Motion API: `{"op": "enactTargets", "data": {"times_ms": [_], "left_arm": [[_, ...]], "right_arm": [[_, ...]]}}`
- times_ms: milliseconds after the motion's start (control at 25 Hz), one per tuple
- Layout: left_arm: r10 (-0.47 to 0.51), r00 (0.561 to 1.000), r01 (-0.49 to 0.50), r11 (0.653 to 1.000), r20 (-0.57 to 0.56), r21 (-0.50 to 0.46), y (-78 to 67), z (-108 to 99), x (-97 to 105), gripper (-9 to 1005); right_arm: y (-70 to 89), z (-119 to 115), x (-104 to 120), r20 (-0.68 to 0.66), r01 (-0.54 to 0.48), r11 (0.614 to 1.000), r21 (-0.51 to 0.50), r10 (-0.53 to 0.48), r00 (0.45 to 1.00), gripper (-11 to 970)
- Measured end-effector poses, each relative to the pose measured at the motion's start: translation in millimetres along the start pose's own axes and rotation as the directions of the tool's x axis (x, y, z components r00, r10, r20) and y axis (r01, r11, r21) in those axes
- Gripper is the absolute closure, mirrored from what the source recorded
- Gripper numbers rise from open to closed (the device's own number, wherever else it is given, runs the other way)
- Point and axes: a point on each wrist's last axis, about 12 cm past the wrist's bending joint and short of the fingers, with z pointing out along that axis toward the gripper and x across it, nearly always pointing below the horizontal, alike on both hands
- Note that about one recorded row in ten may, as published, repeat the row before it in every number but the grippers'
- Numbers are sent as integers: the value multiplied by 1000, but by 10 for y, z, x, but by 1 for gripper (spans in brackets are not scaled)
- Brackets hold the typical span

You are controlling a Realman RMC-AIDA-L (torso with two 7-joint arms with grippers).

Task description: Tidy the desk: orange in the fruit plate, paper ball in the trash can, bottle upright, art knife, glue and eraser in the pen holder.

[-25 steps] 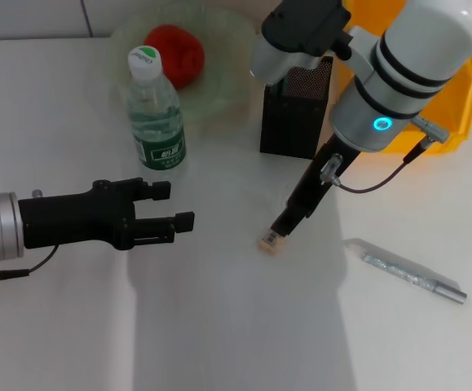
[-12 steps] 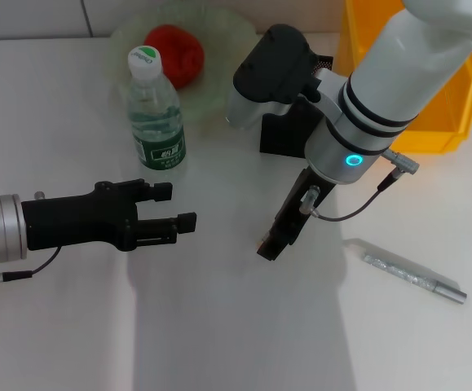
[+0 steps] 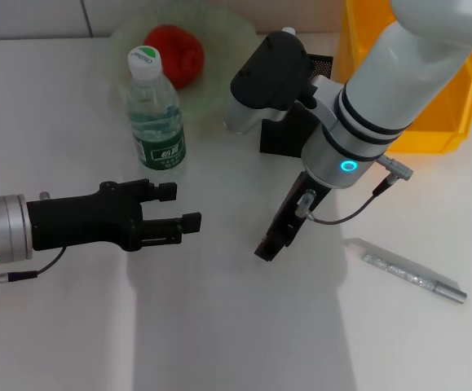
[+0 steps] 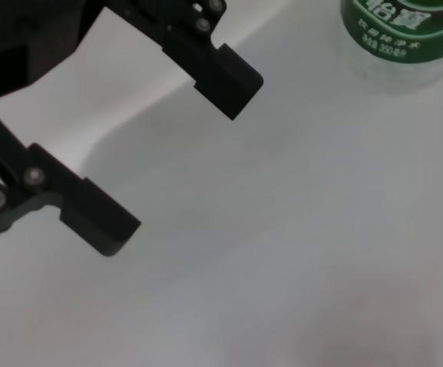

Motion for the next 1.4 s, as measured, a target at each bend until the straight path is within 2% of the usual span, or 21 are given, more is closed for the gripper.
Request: {"op": "enactTargets", "data": {"times_ms": [280, 480, 1120, 1280, 1400], "left_arm": [[2, 1000, -2, 1000, 0, 2, 0, 8, -8, 214], [3, 1000, -3, 1000, 1, 3, -1, 15, -13, 214], [0, 1000, 0, 1000, 1, 3, -6, 7, 0, 214], [-1, 1000, 1, 1000, 2, 5, -9, 4, 5, 214], [-2, 1000, 2, 1000, 3, 6, -13, 0, 8, 214]], "right_arm": [[-1, 18, -12, 5, -11, 1000, 9, 10, 1000, 334], [-1, 21, -11, 4, -13, 1000, 10, 13, 1000, 534], [30, -9, -19, 8, -12, 1000, -1, 12, 1000, 570], [67, -103, -15, 16, 0, 1000, -17, 1, 1000, 572], [37, -306, -11, 64, -11, 1000, -17, 12, 998, 574]]}}
